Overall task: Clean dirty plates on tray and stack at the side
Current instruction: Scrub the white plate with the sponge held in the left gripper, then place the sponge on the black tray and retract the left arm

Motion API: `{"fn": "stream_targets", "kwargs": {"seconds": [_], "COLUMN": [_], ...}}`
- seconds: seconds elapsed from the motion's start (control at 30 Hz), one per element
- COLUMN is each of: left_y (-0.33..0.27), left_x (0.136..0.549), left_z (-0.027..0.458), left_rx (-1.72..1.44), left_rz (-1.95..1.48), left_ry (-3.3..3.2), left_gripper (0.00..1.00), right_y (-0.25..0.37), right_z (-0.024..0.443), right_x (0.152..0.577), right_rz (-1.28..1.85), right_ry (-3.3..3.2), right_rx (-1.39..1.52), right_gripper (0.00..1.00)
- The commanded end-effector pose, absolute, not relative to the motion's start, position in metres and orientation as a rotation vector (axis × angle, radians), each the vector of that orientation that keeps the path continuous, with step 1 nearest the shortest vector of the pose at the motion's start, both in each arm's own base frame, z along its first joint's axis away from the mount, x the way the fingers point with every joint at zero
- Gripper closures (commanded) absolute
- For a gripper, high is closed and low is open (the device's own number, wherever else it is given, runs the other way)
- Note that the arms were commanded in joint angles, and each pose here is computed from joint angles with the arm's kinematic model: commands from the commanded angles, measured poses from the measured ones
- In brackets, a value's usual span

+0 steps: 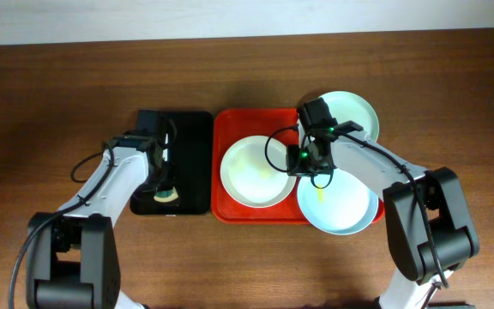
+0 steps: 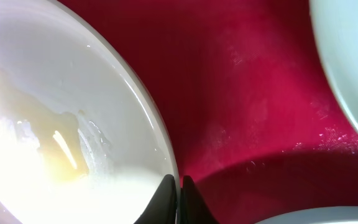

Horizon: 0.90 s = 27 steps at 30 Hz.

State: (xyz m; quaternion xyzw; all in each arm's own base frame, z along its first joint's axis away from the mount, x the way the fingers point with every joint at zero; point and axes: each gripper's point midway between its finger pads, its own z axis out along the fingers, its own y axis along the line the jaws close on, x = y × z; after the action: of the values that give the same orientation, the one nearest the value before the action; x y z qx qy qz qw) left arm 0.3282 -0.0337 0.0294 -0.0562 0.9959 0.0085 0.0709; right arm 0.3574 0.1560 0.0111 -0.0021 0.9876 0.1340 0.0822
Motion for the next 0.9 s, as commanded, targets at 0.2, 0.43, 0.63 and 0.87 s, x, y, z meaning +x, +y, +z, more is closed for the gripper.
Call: {"fn": "stream_targets", "kwargs": {"seconds": [0.2, 0.43, 0.63, 0.87], "left_y": [-0.047, -0.009, 0.010, 0.010], "left_x": [0.369, 0.370, 0.359, 0.360], "left_z": [0.134, 0.242, 0.258, 0.257], "left_rx": [-0.150, -0.311, -0.370, -0.370], "left_rz": [-0.107, -0.088, -0.071, -0.071], "left_ry": [2.791, 2.492, 2.449, 2.452], "left_gripper": [0.34, 0.21, 0.01, 0.01], "right_y": [0.164, 0.164, 0.166, 0.162], "right_z": [0.004, 0.004, 0.005, 0.035], "right_x": [0.351, 0.351, 0.355, 0.378], "right_rz": [0.423, 0.424, 0.430, 0.516], "right_ry": [2.976, 2.973, 2.953, 2.895], "right_rx": [-0.018, -0.020, -0.023, 0.025], "right_gripper": [0.71, 0.71, 0.96, 0.96]}}
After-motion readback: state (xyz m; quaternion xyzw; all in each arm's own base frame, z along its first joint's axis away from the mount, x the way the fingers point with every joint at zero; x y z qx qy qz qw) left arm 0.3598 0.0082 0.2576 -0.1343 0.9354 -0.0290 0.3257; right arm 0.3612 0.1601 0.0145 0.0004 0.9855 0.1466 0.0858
